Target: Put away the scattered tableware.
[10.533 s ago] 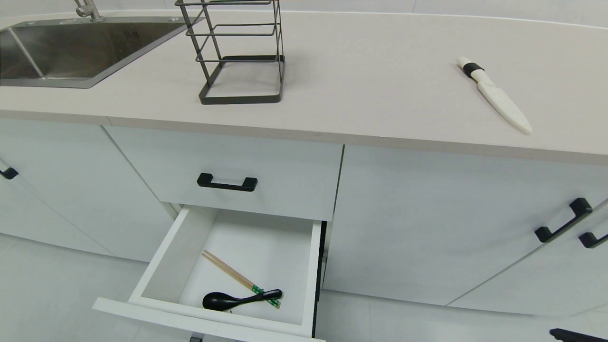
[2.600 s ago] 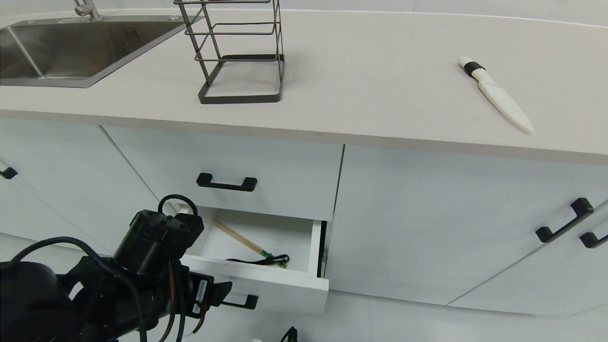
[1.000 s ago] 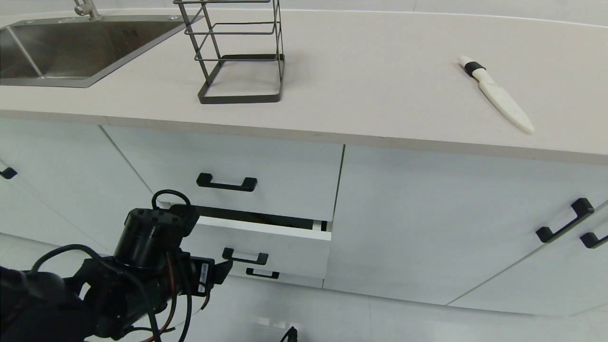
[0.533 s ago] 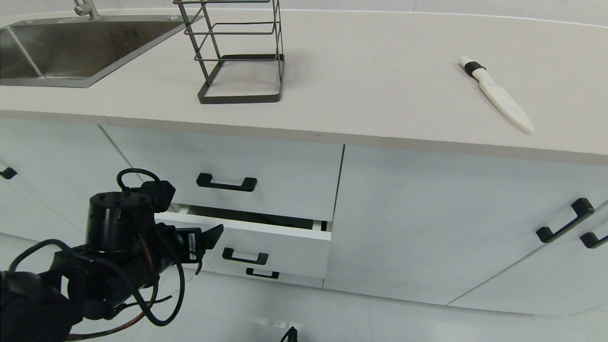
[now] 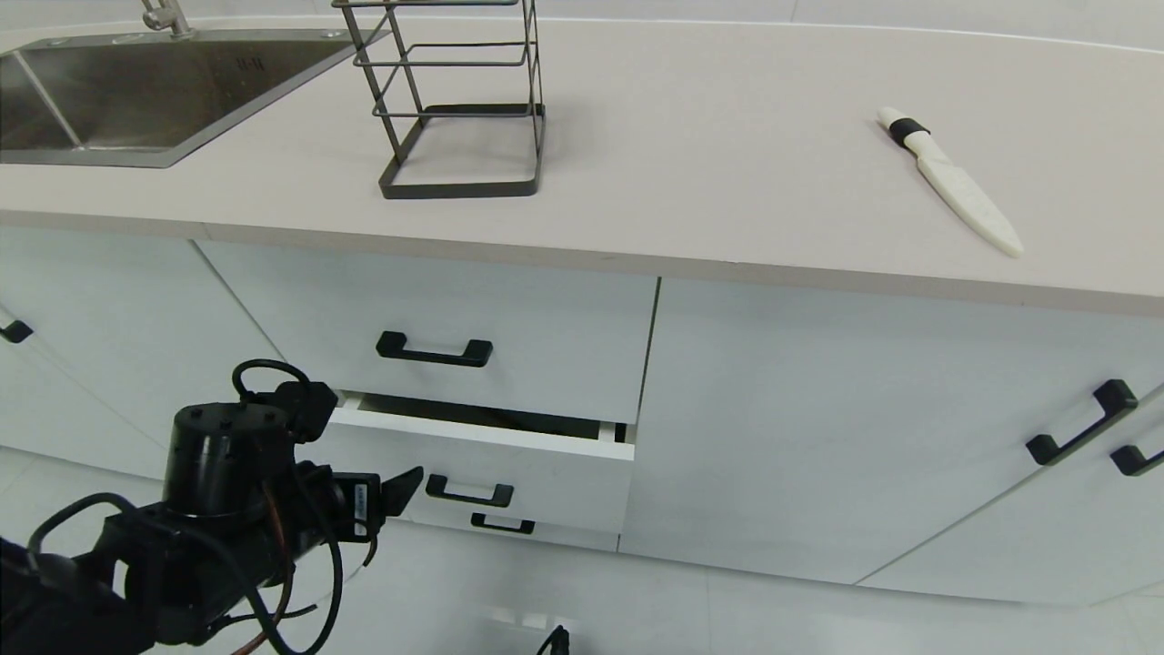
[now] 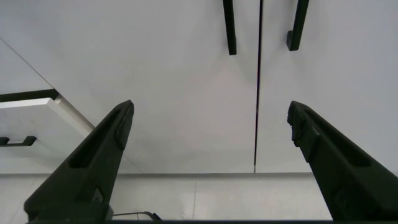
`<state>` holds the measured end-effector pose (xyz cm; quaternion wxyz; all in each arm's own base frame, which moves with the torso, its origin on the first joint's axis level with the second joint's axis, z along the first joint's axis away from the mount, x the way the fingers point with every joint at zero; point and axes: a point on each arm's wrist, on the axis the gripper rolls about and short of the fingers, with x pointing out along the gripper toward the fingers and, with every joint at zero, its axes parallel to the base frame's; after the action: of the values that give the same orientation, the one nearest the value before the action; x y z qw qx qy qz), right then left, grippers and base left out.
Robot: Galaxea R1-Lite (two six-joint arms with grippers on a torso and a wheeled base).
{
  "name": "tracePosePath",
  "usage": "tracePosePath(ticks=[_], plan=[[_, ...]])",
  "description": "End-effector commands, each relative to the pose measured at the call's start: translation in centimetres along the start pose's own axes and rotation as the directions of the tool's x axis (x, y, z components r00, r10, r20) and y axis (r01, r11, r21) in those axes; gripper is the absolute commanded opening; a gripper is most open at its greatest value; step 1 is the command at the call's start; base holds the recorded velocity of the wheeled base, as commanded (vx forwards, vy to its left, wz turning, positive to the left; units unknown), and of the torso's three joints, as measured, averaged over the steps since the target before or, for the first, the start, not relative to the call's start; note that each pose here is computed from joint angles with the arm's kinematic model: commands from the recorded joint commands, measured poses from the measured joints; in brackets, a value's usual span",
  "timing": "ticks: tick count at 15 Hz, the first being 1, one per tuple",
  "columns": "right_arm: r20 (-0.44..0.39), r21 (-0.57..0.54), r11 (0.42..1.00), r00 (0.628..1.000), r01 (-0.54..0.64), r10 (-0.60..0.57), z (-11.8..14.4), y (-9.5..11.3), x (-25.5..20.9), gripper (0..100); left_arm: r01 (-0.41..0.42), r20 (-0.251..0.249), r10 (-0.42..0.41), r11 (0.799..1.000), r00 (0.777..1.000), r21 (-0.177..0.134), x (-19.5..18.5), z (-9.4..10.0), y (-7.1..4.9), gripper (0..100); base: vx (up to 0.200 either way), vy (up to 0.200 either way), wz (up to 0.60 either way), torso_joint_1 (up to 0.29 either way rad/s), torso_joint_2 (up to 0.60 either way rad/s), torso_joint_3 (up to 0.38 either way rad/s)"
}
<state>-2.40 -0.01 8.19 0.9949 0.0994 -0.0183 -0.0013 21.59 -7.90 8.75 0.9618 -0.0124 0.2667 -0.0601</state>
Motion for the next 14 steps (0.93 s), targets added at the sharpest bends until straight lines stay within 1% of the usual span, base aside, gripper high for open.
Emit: tracePosePath(ticks=[1, 2, 4, 6, 9, 10, 12, 14], plan=[[-0.001, 0.0, 1.0, 1.0, 0.002, -0.002, 0.0, 0.0, 0.0, 100, -0.01, -0.002, 0.01, 1.0, 1.0, 0.0, 1.5, 0.3, -0.1, 100, 0.0, 0.0, 0.0, 0.0, 0.0, 0.0], [-0.001, 0.0, 1.0, 1.0, 0.002, -0.002, 0.0, 0.0, 0.0, 100, -0.006, 0.012, 0.006, 1.0, 1.0, -0.002, 2.1, 0.8, -0.3, 100, 0.0, 0.0, 0.0, 0.0, 0.0, 0.0], [-0.001, 0.0, 1.0, 1.0, 0.0, 0.0, 0.0, 0.0, 0.0, 100, -0.007, 0.021, 0.007, 1.0, 1.0, -0.005, 2.9, 1.3, -0.5, 100, 0.0, 0.0, 0.0, 0.0, 0.0, 0.0], [-0.001, 0.0, 1.0, 1.0, 0.0, 0.0, 0.0, 0.0, 0.0, 100, -0.019, 0.027, 0.02, 1.0, 0.999, -0.013, 3.6, 1.7, -0.3, 100, 0.0, 0.0, 0.0, 0.0, 0.0, 0.0], [-0.001, 0.0, 1.0, 1.0, 0.0, 0.0, 0.0, 0.0, 0.0, 100, -0.015, 0.065, 0.016, 1.0, 0.998, -0.022, 4.8, 3.0, -0.6, 100, 0.0, 0.0, 0.0, 0.0, 0.0, 0.0], [-0.001, 0.0, 1.0, 1.0, 0.0, 0.0, 0.0, 0.0, 0.0, 100, -0.016, 0.066, 0.017, 1.0, 0.998, -0.023, 4.8, 3.0, -0.6, 100, 0.0, 0.0, 0.0, 0.0, 0.0, 0.0], [-0.001, -0.001, 1.0, 1.0, 0.0, 0.0, 0.0, 0.0, 0.0, 100, -0.017, 0.03, 0.018, 1.0, 0.999, -0.013, 3.6, 1.7, -0.3, 100, 0.0, 0.0, 0.0, 0.0, 0.0, 0.0], [-0.001, 0.0, 1.0, 1.0, 0.0, 0.0, 0.0, 0.0, 0.0, 100, -0.016, 0.018, 0.016, 1.0, 1.0, -0.008, 1.9, 0.9, 0.0, 100, 0.0, 0.0, 0.0, 0.0, 0.0, 0.0]])
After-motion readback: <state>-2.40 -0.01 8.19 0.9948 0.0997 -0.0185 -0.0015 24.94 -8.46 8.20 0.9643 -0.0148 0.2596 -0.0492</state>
